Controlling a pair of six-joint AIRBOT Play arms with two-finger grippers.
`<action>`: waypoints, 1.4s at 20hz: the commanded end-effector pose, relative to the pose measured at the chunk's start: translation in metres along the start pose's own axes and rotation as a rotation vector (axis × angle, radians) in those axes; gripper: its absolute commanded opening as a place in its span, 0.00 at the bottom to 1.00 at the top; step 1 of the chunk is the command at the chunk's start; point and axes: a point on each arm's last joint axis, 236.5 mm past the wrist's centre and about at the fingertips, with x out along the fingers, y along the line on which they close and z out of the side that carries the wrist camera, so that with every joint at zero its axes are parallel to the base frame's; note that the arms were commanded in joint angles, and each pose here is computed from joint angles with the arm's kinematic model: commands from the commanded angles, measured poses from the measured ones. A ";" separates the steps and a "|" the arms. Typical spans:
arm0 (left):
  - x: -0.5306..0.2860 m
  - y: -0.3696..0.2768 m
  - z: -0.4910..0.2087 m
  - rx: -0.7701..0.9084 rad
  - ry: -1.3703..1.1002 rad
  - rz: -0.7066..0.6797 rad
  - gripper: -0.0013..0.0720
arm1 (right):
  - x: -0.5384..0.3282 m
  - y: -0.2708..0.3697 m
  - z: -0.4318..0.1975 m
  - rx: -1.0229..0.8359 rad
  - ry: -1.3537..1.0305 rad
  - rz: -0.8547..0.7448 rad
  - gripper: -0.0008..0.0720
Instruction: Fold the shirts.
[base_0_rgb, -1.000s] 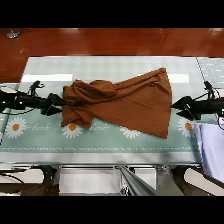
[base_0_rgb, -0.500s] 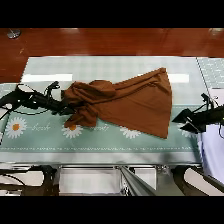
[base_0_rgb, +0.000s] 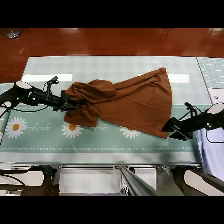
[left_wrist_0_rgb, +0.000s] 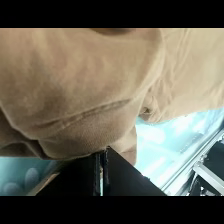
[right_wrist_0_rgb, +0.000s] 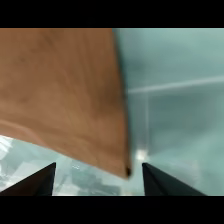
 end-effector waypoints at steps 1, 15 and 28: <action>-0.001 -0.006 0.001 -0.003 -0.002 -0.021 0.06 | 0.017 0.033 0.025 0.019 -0.075 0.094 0.83; -0.325 -0.280 0.048 0.583 -0.892 -0.015 0.06 | -0.388 0.287 0.033 -0.755 -1.038 0.175 0.04; -0.496 -0.426 -0.183 0.921 -1.648 0.645 0.06 | -0.528 0.237 -0.238 -0.896 -1.682 0.022 0.04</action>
